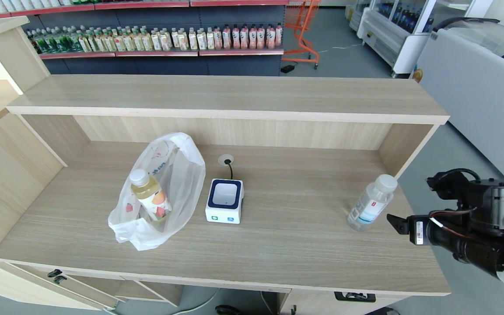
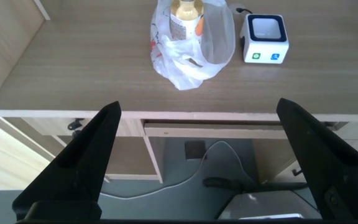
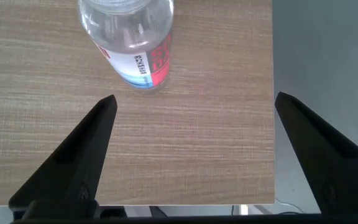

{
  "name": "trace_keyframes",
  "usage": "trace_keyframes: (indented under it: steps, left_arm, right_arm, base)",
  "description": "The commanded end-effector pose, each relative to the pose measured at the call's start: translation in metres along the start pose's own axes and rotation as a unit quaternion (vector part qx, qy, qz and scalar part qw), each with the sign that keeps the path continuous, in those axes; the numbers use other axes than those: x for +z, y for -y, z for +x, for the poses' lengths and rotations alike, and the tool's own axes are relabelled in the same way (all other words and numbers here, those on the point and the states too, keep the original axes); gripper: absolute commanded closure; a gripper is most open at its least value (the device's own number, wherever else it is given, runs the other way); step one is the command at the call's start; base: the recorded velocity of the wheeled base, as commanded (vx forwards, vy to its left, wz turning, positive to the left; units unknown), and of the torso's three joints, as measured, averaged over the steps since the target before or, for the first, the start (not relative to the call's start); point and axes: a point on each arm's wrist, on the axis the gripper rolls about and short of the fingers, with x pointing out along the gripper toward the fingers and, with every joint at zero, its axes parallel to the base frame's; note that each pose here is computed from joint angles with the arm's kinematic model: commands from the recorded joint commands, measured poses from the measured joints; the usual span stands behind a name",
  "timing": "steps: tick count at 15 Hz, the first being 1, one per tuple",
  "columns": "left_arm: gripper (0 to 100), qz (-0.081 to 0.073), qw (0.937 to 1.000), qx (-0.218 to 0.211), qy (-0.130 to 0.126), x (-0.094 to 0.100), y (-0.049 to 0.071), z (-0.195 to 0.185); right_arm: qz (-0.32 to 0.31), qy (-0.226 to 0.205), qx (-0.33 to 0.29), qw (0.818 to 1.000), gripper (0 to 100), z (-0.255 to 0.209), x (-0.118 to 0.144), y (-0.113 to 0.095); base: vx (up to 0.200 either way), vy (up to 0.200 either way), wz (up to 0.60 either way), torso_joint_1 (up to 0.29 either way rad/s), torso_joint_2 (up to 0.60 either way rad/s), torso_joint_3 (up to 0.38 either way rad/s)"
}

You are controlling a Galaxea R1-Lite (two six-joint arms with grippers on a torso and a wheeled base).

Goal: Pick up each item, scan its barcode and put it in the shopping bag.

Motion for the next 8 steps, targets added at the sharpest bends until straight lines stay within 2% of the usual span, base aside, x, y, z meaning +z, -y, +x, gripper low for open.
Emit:
trace_keyframes:
  steps: [1,8]
  left_arm:
    - [0,0.000,1.0000,0.000,0.000,0.000,0.000,0.000]
    - [0,0.000,1.0000,0.000,0.000,0.000,0.000,0.000]
  right_arm:
    - [-0.008,-0.022,0.018,1.000,0,0.022,-0.016,-0.009]
    - [-0.019,0.050,0.048,0.997,0,0.052,-0.021,-0.036]
  base:
    - [0.000,0.000,0.00,0.000,0.00,0.000]
    - [0.000,0.000,0.00,0.000,0.00,0.000]
